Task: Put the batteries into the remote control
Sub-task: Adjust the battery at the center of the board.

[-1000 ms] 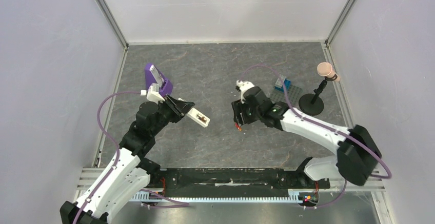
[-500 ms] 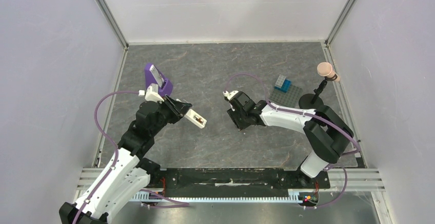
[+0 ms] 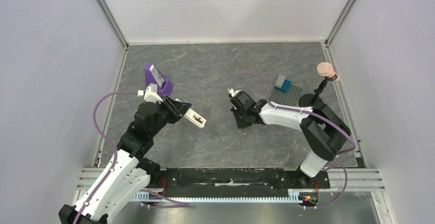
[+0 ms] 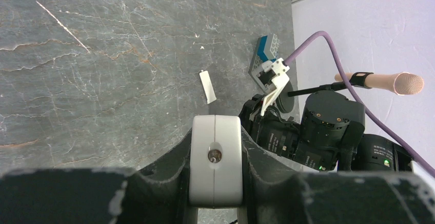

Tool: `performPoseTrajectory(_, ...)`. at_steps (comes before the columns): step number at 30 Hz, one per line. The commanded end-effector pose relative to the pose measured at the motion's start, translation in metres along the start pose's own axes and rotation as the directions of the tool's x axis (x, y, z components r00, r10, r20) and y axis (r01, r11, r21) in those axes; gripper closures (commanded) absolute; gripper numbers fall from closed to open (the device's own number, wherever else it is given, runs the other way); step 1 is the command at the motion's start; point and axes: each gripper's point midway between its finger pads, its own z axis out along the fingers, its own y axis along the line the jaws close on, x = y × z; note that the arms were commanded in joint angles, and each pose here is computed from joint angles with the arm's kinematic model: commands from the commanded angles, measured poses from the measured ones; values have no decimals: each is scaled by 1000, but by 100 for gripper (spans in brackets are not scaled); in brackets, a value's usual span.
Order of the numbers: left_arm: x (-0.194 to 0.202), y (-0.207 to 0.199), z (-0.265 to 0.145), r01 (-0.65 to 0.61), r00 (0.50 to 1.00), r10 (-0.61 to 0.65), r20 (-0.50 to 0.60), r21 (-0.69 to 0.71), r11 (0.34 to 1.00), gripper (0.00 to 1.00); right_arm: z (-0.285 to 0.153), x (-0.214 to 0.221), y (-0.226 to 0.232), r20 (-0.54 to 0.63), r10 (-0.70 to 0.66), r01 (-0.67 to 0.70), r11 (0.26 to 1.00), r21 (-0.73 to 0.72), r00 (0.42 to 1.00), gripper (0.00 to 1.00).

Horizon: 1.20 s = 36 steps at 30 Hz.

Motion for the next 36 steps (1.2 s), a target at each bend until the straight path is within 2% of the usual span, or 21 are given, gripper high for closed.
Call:
performPoseTrajectory(1,-17,-13,-4,-28,998,25,63,39,999,98,-4,-6,-25,90,269,-278,953,116,959,96)
performPoseTrajectory(2,-17,-13,-4,-30,998,27,64,40,999,98,-6,-7,-28,131,356,-371,921,119,925,95)
performPoseTrajectory(5,-16,-11,-3,-26,998,23,66,37,999,98,-14,-17,-20,228,602,-618,786,-2,765,93)
performPoseTrajectory(6,-17,-9,-2,-21,997,19,75,28,999,98,-17,-19,-19,243,662,-679,734,-23,709,93)
performPoseTrajectory(8,-19,-6,-1,-12,996,11,87,18,1000,98,-19,-21,-20,257,731,-751,660,-31,632,96)
performPoseTrajectory(12,-18,-4,1,-11,996,10,89,16,1000,98,-23,-7,-35,290,836,-884,458,97,465,99)
performPoseTrajectory(15,-17,0,2,-10,996,10,92,8,1000,98,-22,9,-45,312,862,-913,341,226,399,96)
performPoseTrajectory(20,-16,2,4,-12,996,13,90,-1,1000,98,-15,17,-43,296,872,-908,310,283,390,94)
performPoseTrajectory(24,-15,4,6,-17,996,17,88,-3,1000,98,-17,15,-48,321,860,-909,319,270,397,77)
performPoseTrajectory(28,-15,4,7,-17,996,17,85,-3,1000,98,-29,-3,-48,342,837,-903,374,212,427,54)
performPoseTrajectory(29,-15,5,7,-16,996,17,85,-4,1000,98,-33,-8,-48,350,827,-898,394,197,440,45)
performPoseTrajectory(31,-14,5,7,-15,996,15,85,-4,1000,98,-44,-18,-49,368,806,-886,436,160,463,38)
performPoseTrajectory(35,-14,4,5,-22,997,22,79,-2,1000,98,-67,-49,-41,405,692,-758,652,7,598,33)
performPoseTrajectory(36,-13,5,5,-25,997,25,76,-4,1000,98,-71,-54,-40,421,620,-679,734,-12,662,33)
